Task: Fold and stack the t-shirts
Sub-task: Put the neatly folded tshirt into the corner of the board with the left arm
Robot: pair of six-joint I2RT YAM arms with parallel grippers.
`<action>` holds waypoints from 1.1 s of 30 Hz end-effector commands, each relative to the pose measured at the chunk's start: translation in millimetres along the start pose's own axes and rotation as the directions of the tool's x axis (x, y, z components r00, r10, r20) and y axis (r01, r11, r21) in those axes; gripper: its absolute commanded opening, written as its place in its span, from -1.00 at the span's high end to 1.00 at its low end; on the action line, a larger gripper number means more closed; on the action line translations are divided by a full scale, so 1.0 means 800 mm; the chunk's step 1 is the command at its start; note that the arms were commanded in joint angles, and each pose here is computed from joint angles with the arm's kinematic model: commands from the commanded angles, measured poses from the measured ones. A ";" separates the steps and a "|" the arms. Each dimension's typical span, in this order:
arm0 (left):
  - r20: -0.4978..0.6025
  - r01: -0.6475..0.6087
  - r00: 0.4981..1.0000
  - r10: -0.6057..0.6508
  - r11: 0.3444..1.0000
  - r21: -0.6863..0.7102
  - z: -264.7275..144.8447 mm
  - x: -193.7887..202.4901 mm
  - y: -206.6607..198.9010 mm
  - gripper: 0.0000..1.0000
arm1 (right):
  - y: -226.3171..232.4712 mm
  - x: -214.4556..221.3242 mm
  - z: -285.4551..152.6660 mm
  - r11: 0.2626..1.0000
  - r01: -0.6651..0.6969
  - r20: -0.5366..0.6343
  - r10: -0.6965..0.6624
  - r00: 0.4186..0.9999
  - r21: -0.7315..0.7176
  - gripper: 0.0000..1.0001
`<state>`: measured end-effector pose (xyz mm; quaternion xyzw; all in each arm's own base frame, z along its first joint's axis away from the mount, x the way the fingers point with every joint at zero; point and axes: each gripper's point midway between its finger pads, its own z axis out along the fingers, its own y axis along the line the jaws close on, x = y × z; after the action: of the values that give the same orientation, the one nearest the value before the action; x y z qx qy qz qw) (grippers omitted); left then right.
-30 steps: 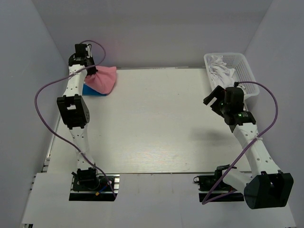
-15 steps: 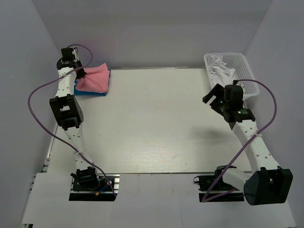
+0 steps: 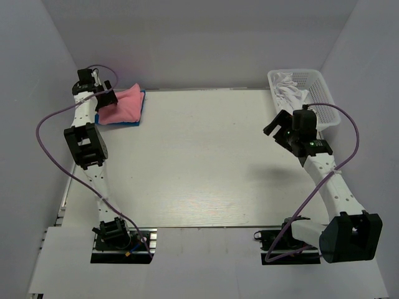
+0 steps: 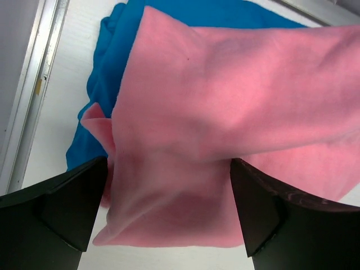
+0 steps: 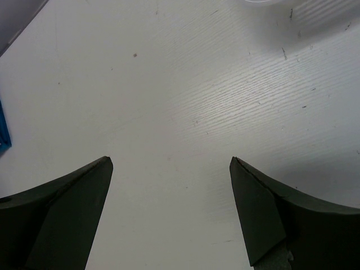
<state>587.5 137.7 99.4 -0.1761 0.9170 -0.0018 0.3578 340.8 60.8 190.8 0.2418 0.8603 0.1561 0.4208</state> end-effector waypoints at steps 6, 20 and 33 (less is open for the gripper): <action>0.276 0.179 0.952 -0.133 0.973 -0.149 -0.115 -0.107 0.023 -1.00 | 0.030 -0.029 -0.005 0.997 0.005 0.051 -0.001 0.999 -0.083 -0.81; 0.213 0.021 0.971 -0.109 0.925 0.380 -0.139 -0.103 -0.112 -1.00 | 0.031 -0.018 0.008 0.996 0.020 0.008 -0.019 1.000 -0.087 -0.81; 0.100 0.127 0.977 -0.189 0.889 0.439 0.020 -0.053 -0.102 -1.00 | 0.022 -0.024 0.025 0.999 0.036 -0.012 -0.036 0.999 -0.015 -0.81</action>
<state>632.8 76.5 86.9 -0.1824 0.8783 -0.1976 0.3954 360.5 69.7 181.9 0.2249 0.8730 0.1628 0.4010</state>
